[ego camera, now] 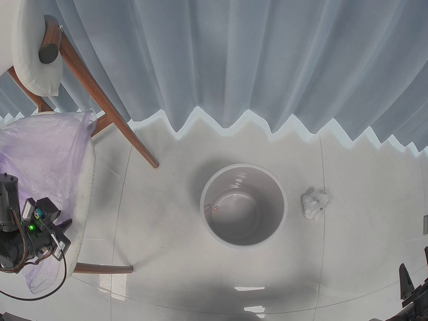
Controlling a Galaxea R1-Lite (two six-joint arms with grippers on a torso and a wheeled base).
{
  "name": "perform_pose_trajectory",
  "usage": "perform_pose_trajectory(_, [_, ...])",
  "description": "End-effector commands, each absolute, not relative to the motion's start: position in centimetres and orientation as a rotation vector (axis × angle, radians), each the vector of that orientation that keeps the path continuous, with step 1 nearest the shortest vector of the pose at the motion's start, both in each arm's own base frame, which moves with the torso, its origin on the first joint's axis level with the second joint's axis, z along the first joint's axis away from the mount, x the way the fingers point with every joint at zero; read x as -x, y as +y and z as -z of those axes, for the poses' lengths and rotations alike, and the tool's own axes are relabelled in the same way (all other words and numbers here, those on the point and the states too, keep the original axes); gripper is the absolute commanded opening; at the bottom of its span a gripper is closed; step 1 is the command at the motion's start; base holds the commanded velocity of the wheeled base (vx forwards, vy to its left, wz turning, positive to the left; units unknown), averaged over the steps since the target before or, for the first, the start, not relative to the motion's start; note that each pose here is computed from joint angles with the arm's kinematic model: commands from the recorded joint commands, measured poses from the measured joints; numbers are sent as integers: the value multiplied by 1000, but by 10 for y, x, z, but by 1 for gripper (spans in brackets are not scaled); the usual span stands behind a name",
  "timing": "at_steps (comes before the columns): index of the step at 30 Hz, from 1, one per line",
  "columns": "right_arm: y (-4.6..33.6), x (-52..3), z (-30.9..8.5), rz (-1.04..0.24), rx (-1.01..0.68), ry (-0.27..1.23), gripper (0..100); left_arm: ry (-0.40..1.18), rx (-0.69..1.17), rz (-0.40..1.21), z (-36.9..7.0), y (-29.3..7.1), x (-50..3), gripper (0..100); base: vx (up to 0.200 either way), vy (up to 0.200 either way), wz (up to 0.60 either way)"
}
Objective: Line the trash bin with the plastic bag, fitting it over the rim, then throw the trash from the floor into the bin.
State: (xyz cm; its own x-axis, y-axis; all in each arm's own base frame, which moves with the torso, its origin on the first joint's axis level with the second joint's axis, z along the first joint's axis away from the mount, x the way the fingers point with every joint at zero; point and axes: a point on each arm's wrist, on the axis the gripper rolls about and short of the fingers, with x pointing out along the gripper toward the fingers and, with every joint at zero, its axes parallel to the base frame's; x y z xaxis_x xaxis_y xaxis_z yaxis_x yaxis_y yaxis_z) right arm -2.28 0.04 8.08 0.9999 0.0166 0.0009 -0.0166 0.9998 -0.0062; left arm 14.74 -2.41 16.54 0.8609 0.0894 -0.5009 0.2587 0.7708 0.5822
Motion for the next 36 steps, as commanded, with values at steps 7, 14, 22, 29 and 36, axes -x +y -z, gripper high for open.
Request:
perform_pose_trajectory(7, [0,23,-76,-21,8,0,100,483,-639,45,-177,-15,-141,0,0,0,0])
perform_pose_trajectory(14, [0,23,-76,-20,8,0,100,325,-431,229,-192,-27,-120,0,0,0,0])
perform_pose_trajectory(22, [0,23,-76,-21,8,0,100,249,-255,444,-203,-40,-106,0,0,0,0])
perform_pose_trajectory(29, [0,23,-76,-21,8,0,100,198,-137,638,-225,-57,-106,0,0,0,0])
perform_pose_trajectory(36, [0,23,-76,-21,8,0,100,200,-79,820,-247,-85,-125,0,0,0,0])
